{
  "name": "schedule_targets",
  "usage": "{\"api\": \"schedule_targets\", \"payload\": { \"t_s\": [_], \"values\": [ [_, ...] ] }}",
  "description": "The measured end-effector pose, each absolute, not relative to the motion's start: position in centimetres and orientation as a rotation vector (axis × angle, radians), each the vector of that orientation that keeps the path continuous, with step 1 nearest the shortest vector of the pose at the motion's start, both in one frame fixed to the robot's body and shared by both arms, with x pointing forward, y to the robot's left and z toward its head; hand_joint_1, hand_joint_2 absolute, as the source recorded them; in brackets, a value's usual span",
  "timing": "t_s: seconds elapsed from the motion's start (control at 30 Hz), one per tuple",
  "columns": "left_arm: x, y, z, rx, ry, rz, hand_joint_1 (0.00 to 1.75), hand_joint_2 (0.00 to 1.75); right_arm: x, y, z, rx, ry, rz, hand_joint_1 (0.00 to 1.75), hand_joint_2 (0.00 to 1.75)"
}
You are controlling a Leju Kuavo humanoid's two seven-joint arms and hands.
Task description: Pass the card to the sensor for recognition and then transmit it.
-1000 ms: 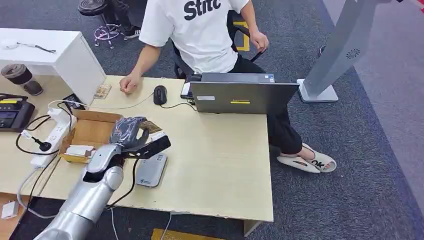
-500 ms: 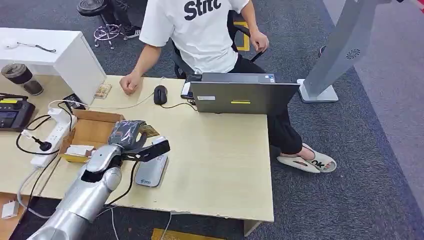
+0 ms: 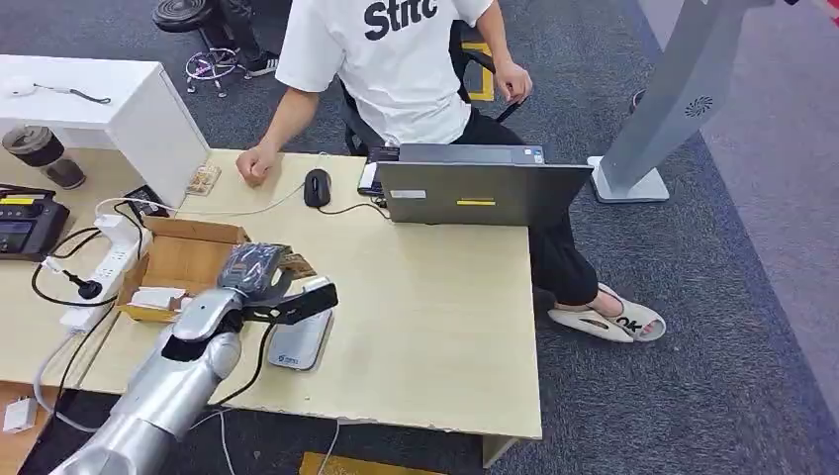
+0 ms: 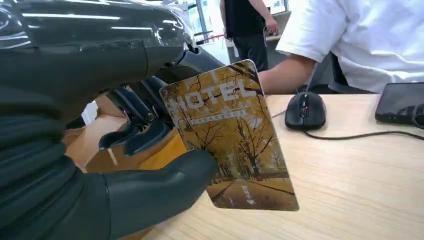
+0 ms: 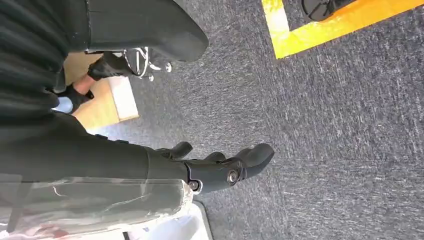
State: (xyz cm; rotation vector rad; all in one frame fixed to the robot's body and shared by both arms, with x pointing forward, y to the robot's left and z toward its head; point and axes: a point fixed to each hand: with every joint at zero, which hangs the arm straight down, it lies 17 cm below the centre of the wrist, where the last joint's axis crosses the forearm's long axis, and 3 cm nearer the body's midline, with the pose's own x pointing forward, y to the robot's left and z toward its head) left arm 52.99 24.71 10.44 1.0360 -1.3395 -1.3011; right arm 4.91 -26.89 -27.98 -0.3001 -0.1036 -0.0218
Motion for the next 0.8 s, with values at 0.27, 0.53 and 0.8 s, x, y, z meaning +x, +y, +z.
{"api": "schedule_targets", "payload": {
  "t_s": [0.27,0.53,0.8],
  "values": [
    [52.0,22.9,9.6,0.961,-1.363,-1.345,1.75,1.75,4.8,-26.7,-28.0,-0.296,-0.099,-0.037,0.0,1.75],
    [49.8,20.2,10.0,0.922,-1.431,-1.367,1.75,1.75,4.7,-26.3,-28.0,-0.292,-0.098,-0.05,0.0,1.75],
    [48.4,20.1,10.6,0.933,-1.465,-1.372,1.75,1.75,4.7,-26.3,-28.0,-0.291,-0.096,-0.054,0.0,1.75]
  ]
}}
